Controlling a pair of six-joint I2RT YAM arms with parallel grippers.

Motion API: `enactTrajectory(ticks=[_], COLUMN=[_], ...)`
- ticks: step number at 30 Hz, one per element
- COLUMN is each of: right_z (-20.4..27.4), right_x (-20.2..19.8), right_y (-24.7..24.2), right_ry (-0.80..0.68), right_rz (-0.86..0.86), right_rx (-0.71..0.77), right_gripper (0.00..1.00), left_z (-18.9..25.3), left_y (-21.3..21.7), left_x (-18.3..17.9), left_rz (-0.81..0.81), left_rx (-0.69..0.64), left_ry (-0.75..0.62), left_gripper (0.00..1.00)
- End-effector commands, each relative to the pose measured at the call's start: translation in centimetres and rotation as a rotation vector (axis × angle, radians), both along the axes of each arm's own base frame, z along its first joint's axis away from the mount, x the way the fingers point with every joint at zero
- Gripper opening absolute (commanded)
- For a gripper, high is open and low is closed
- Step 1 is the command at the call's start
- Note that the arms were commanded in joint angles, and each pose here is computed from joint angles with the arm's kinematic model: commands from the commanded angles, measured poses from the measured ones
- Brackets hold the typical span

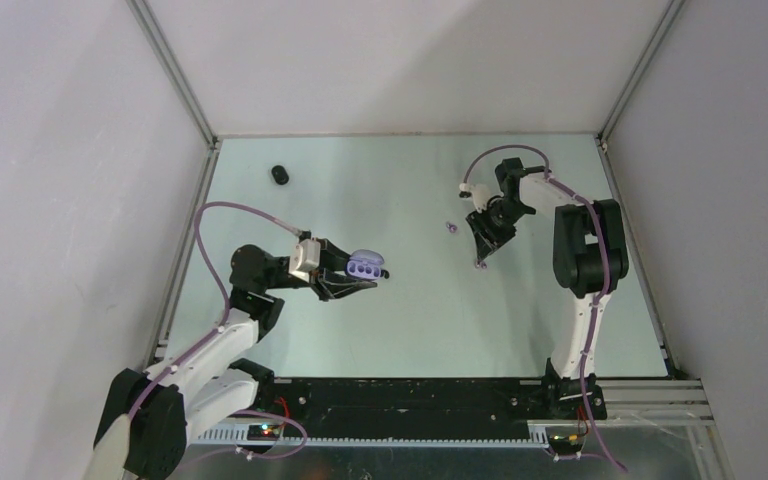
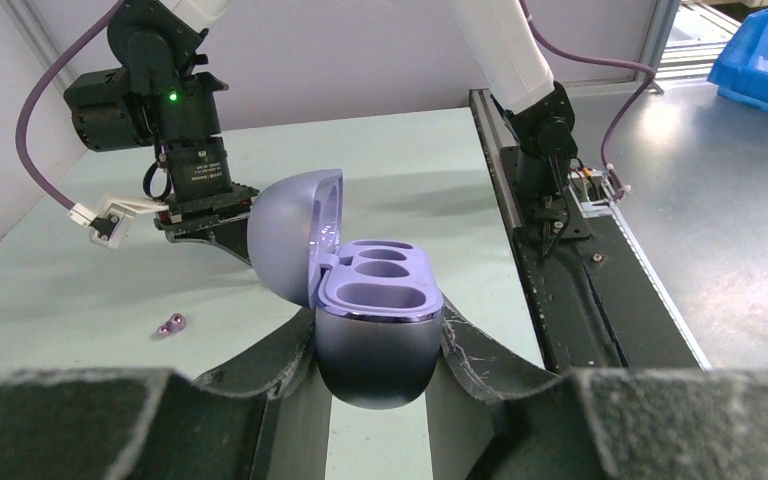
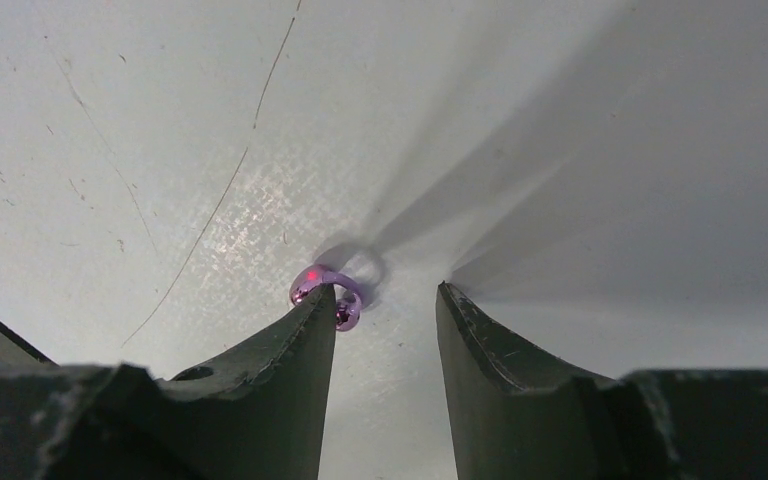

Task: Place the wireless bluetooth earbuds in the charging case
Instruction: Adjust the earbud at the center of the board.

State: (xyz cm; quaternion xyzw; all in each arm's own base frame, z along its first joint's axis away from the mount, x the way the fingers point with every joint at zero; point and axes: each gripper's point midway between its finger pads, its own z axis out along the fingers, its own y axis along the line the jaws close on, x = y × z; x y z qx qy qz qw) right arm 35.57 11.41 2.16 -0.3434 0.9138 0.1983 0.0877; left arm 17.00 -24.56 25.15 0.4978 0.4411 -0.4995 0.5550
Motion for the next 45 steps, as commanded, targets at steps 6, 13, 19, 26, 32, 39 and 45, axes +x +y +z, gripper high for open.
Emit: enactTrajectory(ticks=[6, 13, 19, 26, 32, 39, 45], right_z=[-0.6, -0.3, -0.3, -0.3, -0.3, 0.7, 1.7], right_x=[-1.1, -2.2, -3.0, -3.5, -3.3, -4.5, -6.0], right_y=[0.3, 1.1, 1.5, 1.0, 0.8, 1.0, 1.6], right_ry=[0.033, 0.052, 0.064, 0.081, 0.074, 0.135, 0.173], right_rz=[0.055, 0.097, 0.126, 0.120, 0.100, 0.078, 0.123], right_rx=[-0.029, -0.004, 0.008, 0.006, 0.006, 0.015, 0.059], right_gripper=[0.46, 0.44, 0.39, 0.26, 0.17, 0.21, 0.40], left_z=[1.7, 1.7, 1.8, 1.8, 1.9, 1.6, 1.4], left_y=[-0.1, -0.1, -0.1, 0.0, 0.0, -0.1, -0.1], left_x=[0.0, 0.0, -0.1, -0.1, -0.1, 0.1, 0.3], left_rz=[-0.009, -0.007, -0.007, -0.005, -0.005, -0.003, 0.001], left_rx=[-0.016, -0.009, -0.007, -0.003, -0.002, 0.012, 0.019], left_ry=[-0.083, -0.088, -0.093, -0.095, -0.095, -0.084, -0.081], left_gripper=[0.00, 0.00, 0.00, 0.00, 0.00, 0.00, 0.00])
